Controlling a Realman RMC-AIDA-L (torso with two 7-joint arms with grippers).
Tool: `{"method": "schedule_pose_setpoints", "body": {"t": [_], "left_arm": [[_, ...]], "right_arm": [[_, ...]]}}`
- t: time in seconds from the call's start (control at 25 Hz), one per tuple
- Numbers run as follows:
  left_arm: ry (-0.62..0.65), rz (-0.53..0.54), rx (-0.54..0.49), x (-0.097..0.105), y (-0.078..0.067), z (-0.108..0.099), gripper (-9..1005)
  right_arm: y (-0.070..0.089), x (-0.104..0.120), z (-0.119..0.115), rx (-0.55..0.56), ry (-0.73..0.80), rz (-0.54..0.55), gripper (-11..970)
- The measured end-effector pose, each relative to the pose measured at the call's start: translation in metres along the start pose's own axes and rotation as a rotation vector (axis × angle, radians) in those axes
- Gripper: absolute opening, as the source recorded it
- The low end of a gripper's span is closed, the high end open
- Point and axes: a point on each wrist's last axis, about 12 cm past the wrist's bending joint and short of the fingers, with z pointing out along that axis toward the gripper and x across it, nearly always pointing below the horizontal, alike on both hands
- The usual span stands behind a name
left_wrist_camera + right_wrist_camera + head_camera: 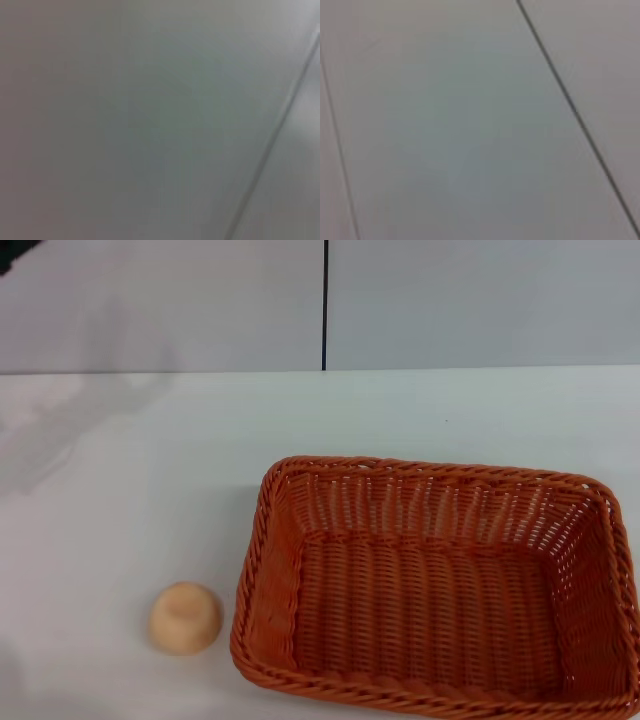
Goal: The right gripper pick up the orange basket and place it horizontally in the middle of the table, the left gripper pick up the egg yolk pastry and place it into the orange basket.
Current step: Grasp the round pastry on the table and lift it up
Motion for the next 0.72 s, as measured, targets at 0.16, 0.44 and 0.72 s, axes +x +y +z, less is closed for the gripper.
{"method": "schedule_pose_setpoints", "body": {"t": [0.16, 0.44, 0.72], "left_arm": [[0.143, 0.019, 0.070, -0.014, 0.000, 0.010, 825], [0.421, 0.122, 0.288, -0.025, -0.026, 0.021, 825], [0.552, 0.129, 0.350, -0.014, -0.035, 0.012, 824]], "right_arm": [[-0.002, 0.002, -0.013, 0.051, -0.013, -0.016, 564], [-0.008, 0.008, -0.012, 0.107, -0.006, -0.026, 564], [-0.013, 0.006, -0.003, 0.117, -0.018, -0.026, 564]]}}
